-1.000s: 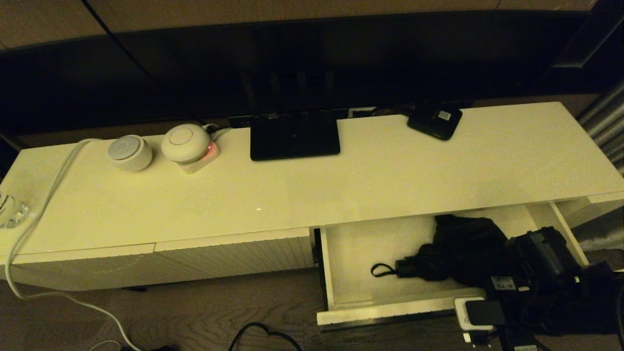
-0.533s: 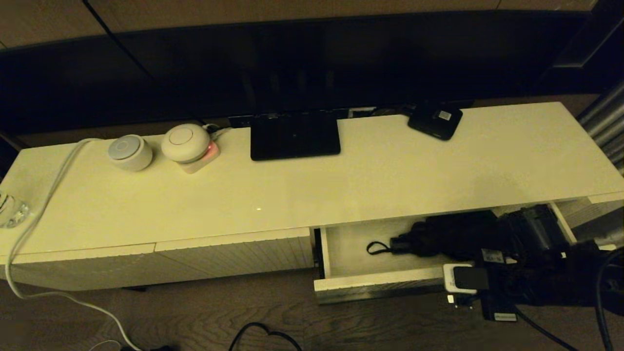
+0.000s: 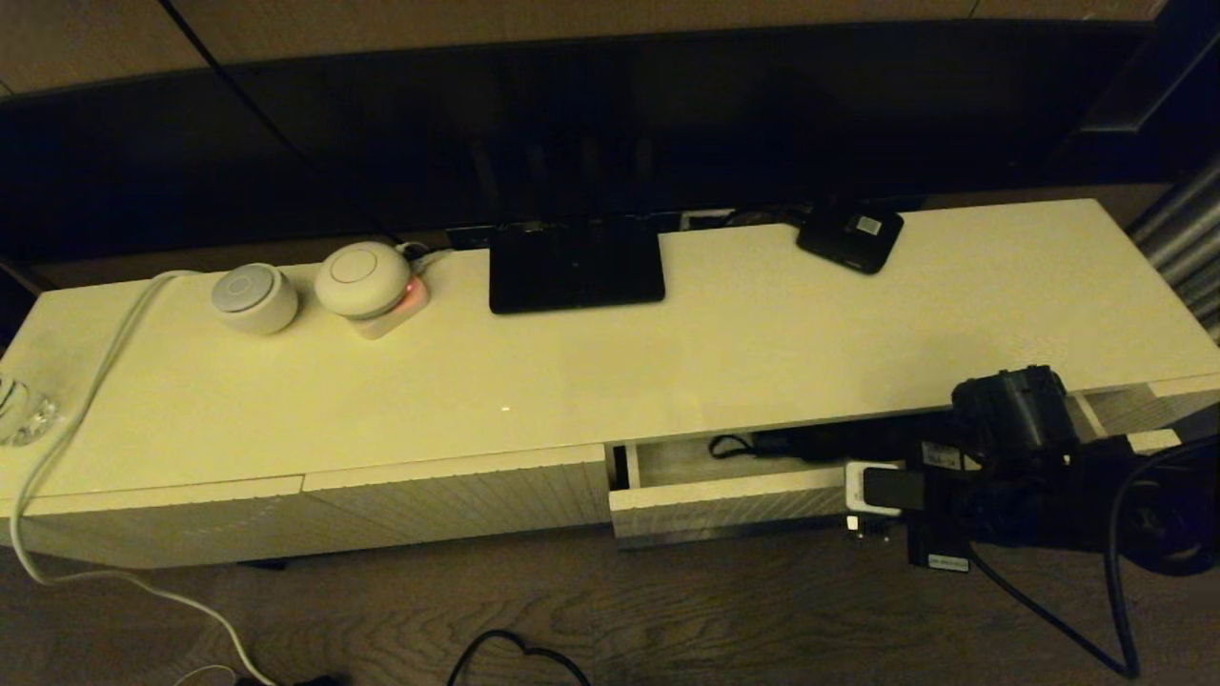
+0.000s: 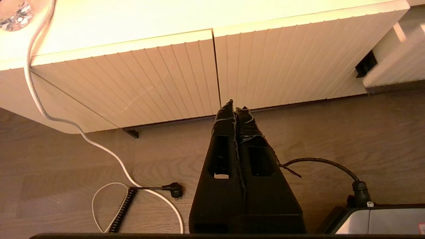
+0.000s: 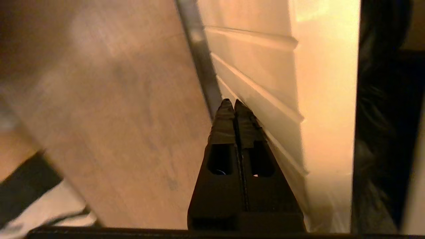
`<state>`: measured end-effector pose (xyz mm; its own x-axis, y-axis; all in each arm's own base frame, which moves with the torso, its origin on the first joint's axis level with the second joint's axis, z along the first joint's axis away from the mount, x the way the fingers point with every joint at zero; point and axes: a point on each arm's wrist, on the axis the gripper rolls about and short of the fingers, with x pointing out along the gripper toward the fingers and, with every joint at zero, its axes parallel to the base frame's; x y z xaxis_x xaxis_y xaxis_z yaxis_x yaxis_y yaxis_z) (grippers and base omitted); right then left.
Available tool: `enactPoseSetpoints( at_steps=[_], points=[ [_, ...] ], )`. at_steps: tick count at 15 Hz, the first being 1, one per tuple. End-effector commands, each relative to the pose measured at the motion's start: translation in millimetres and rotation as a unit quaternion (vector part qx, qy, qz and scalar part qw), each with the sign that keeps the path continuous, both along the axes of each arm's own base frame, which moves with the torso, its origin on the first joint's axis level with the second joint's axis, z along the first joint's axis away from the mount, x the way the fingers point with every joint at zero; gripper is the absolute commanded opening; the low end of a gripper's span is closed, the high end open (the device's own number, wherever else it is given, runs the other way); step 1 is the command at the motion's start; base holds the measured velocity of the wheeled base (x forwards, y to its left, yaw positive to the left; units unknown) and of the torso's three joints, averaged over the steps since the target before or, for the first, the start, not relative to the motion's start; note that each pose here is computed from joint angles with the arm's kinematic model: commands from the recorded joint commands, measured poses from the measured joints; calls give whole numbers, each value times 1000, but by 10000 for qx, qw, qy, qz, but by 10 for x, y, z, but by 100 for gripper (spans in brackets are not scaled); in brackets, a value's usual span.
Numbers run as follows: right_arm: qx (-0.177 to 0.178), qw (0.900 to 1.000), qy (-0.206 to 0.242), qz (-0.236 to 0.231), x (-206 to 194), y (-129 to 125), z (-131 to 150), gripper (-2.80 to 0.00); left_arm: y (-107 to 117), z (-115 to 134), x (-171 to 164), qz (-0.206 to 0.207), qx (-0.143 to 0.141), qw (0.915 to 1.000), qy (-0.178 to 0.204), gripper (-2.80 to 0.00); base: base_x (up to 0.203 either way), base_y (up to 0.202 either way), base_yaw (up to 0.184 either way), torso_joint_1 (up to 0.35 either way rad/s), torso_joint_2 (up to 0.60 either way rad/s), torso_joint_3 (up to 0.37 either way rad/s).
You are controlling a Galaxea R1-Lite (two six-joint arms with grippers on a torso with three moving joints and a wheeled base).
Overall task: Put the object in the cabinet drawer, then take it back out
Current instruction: Close the drawer
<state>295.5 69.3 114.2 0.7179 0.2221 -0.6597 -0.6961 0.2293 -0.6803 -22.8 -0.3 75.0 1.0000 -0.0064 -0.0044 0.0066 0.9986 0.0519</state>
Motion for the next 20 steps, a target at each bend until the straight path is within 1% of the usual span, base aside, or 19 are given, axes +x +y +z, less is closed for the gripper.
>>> enactPoseSetpoints(
  at_steps=[1, 3, 6, 8, 11, 14, 17, 19, 20],
  points=[
    [102, 9995, -286, -14, 42, 3, 89, -280, 0, -9, 2, 1, 1, 10000, 16, -280, 0, 0, 0, 0, 0, 0],
    [149, 9987, -494, -29, 77, 0, 172, -280, 0, -9, 2, 1, 1, 10000, 16, -280, 0, 0, 0, 0, 0, 0],
    [153, 9980, -605, -49, 136, 13, 201, -280, 0, -9, 2, 1, 1, 10000, 16, -280, 0, 0, 0, 0, 0, 0],
    [204, 9964, -816, -54, 184, 22, 232, -280, 0, -9, 2, 1, 9, 10000, 16, -280, 0, 0, 0, 0, 0, 0],
    [304, 9957, -864, -127, 121, 5, 236, -280, 0, -9, 2, 1, 1, 10000, 16, -280, 0, 0, 0, 0, 0, 0],
    [367, 9947, -958, -105, -195, -44, 366, -280, 0, -9, 2, 1, 1, 10000, 16, -280, 0, 0, 0, 0, 0, 0],
    [382, 9952, -901, 90, -732, -85, 379, -280, 0, -9, 2, 1, 1, 10000, 16, -280, 0, 0, 0, 0, 0, 0],
    [405, 9948, -927, 120, -1063, -156, 395, -280, 0, -9, 2, 1, 1, 10000, 16, -280, 0, 0, 0, 0, 0, 0],
    [367, 9957, -840, 104, -1230, -204, 358, -280, 0, -9, 2, 1, 1, 10000, 16, -280, 0, 0, 0, 0, 0, 0]
  ],
)
